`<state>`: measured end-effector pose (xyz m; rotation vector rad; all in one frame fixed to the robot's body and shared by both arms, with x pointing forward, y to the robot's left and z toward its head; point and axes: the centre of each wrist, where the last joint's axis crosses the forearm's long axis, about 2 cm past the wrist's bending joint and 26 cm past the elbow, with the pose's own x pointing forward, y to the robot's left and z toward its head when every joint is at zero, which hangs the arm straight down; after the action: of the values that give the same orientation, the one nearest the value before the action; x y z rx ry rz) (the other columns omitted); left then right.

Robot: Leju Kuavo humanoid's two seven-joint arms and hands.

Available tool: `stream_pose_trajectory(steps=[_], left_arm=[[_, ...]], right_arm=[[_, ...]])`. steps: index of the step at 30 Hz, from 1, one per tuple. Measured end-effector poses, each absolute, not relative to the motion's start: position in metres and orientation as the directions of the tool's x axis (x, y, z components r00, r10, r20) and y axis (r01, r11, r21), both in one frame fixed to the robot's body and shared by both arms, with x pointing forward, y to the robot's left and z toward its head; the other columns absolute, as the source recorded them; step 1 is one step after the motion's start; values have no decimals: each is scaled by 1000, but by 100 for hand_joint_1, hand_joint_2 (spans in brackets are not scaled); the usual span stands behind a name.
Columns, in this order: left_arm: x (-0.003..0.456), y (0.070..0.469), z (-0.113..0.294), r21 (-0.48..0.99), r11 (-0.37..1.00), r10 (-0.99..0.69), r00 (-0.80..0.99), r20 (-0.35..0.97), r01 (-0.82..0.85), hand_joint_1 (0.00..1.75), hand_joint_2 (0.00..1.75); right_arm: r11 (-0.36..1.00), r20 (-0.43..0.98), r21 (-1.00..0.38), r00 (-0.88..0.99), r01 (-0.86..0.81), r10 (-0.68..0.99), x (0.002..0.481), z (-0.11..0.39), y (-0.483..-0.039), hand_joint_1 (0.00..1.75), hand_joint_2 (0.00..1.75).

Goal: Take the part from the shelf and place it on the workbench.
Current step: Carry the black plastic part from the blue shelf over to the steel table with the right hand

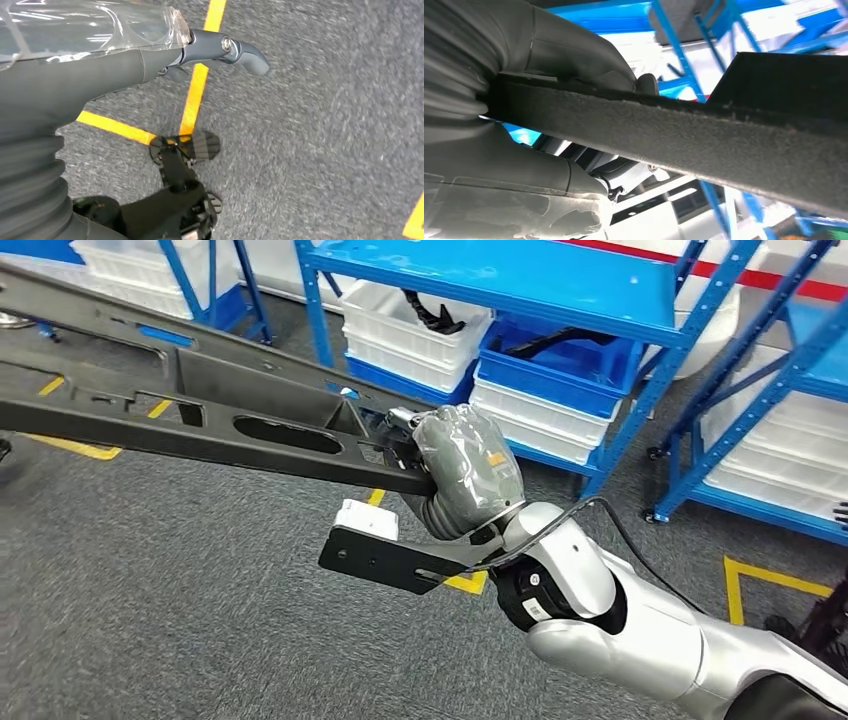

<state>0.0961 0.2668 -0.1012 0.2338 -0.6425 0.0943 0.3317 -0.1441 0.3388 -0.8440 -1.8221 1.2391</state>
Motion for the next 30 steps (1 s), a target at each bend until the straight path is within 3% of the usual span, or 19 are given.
stream_pose_trajectory(steps=[18,30], left_arm=[[91,271,-102,194,964,25,789,613,-181,0,175],[88,290,-103,226,937,65,771,633,-265,0,175]], right_arm=[[452,396,-892,-541,-33,742,331,357,-170,175,175],[497,444,-858,-675,-130,589,330,370,-157,175,175]])
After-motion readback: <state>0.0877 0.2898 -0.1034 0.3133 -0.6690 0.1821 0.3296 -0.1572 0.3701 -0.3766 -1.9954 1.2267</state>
